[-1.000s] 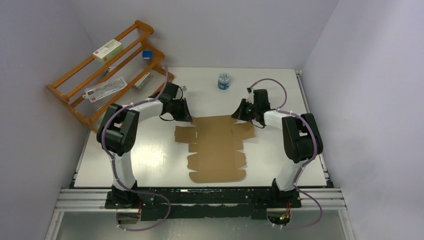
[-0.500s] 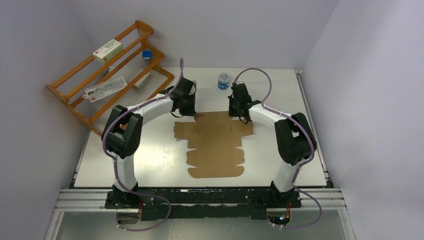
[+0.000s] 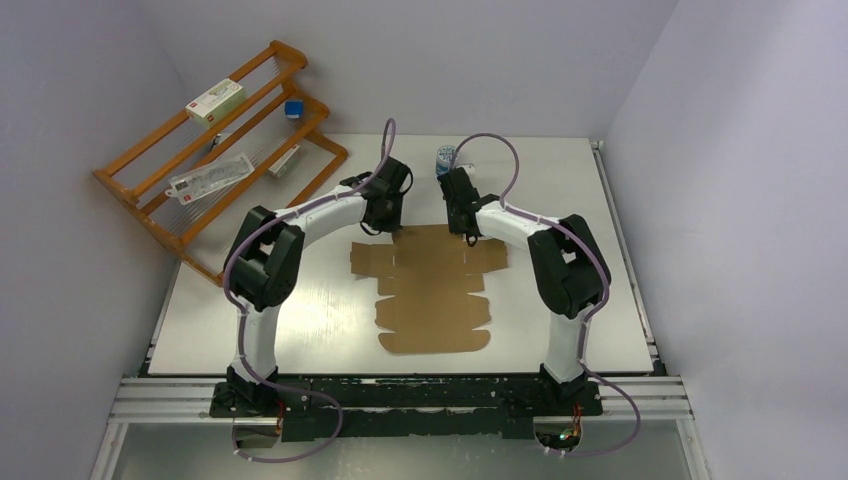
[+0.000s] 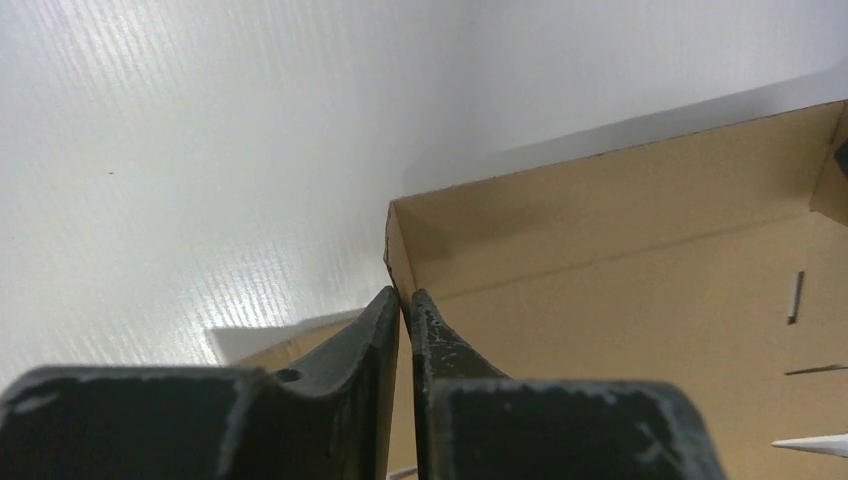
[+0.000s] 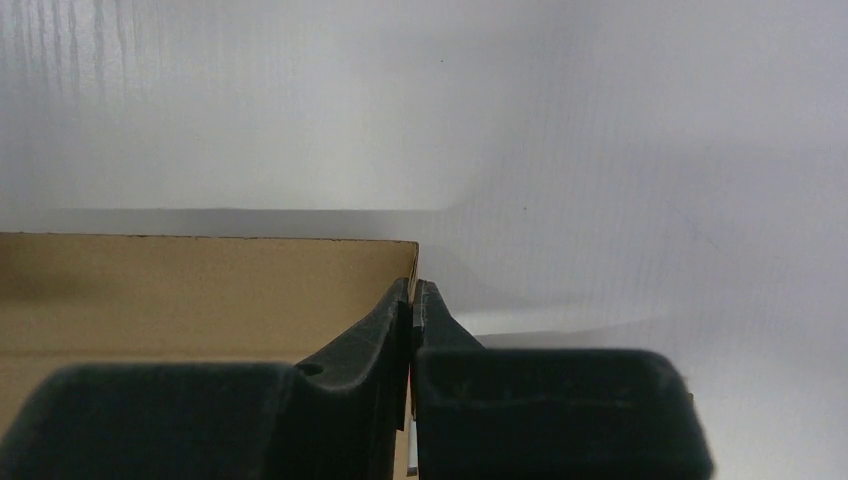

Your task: Fold the paper box

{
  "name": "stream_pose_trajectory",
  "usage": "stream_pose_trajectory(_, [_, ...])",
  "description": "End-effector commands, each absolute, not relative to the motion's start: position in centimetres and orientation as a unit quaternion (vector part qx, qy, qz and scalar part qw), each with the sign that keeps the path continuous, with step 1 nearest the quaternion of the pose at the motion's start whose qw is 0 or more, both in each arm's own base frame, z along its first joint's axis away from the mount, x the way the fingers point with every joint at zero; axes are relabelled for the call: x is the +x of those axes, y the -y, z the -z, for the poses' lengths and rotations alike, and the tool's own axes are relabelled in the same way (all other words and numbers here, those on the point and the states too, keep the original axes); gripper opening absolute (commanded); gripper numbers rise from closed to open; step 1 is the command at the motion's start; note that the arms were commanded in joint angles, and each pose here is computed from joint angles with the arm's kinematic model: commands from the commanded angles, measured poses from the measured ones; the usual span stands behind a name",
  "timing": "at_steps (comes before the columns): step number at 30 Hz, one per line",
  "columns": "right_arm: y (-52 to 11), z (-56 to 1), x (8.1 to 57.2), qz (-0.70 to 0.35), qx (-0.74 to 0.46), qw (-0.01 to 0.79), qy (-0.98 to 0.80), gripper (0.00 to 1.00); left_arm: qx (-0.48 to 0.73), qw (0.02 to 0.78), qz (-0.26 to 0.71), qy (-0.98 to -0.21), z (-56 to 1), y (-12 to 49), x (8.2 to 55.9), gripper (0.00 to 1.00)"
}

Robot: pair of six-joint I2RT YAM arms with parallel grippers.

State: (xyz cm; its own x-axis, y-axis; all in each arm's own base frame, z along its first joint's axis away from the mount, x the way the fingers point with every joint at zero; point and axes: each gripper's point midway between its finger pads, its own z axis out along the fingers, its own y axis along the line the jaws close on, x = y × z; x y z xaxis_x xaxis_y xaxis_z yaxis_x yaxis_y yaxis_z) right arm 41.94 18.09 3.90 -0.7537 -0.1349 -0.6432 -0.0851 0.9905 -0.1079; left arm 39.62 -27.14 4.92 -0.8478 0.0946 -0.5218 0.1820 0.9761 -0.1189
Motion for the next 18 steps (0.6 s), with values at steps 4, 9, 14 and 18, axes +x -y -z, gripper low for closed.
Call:
stream_pose_trajectory(4, [-19.0,-6.0,42.4,0.005,-0.061,0.363,-0.930,0.26,0.070,0.301,0.066,-0.949,-7.5,26.1,40.1,0.29])
stream_pose_trajectory(9, [-17.7,-7.5,41.9,-0.019,-0.043,0.366,-0.929,0.43,0.054,0.311,0.093,-0.944,-9.3,25.1,39.6,0.46])
stream_pose_trajectory(14, [-16.7,-9.6,40.6,-0.077,-0.030,0.381,-0.921,0.52,0.047,0.322,0.131,-0.937,-11.2,24.2,38.0,0.56])
stream_pose_trajectory(18, [-16.5,-11.2,38.9,-0.120,-0.030,0.388,-0.914,0.56,0.047,0.310,0.163,-0.935,-11.8,23.8,35.7,0.62])
